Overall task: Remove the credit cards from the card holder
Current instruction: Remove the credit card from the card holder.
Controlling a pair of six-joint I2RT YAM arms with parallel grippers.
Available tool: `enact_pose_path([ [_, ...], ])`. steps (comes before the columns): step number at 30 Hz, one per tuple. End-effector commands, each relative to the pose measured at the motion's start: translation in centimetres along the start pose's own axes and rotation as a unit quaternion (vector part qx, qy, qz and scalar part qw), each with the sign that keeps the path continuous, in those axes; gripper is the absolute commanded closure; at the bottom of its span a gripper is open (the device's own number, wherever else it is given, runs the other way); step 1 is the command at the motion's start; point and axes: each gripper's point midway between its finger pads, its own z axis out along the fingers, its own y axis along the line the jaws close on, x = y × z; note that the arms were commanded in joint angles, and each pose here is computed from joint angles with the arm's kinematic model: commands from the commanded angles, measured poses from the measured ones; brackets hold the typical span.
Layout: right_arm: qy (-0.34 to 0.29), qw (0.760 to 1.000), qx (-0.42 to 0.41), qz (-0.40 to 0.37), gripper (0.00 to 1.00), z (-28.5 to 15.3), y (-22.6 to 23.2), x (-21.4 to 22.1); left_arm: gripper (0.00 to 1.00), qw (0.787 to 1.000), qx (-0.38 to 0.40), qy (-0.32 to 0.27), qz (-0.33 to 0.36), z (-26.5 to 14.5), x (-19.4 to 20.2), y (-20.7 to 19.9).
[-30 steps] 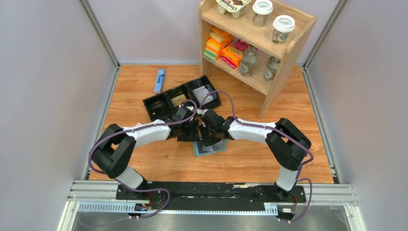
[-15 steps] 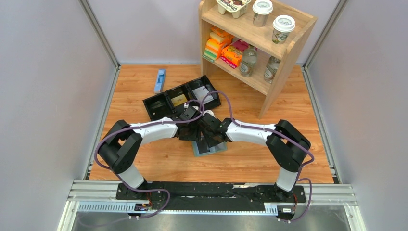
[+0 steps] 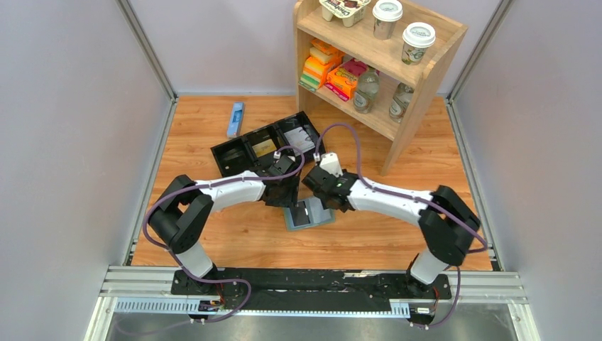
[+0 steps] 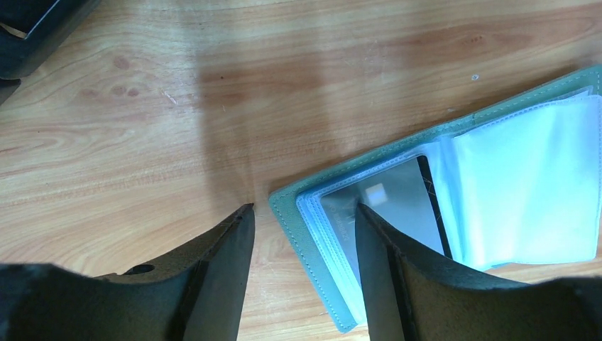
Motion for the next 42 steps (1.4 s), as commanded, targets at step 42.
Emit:
enact_pose_path([
  [42, 0.066, 0.882, -0.449, 0.126, 0.63, -0.8, 11.6, -0.8, 0.43, 0.998, 0.065, 0.014, 0.017, -2.4, 1.4, -1.6],
])
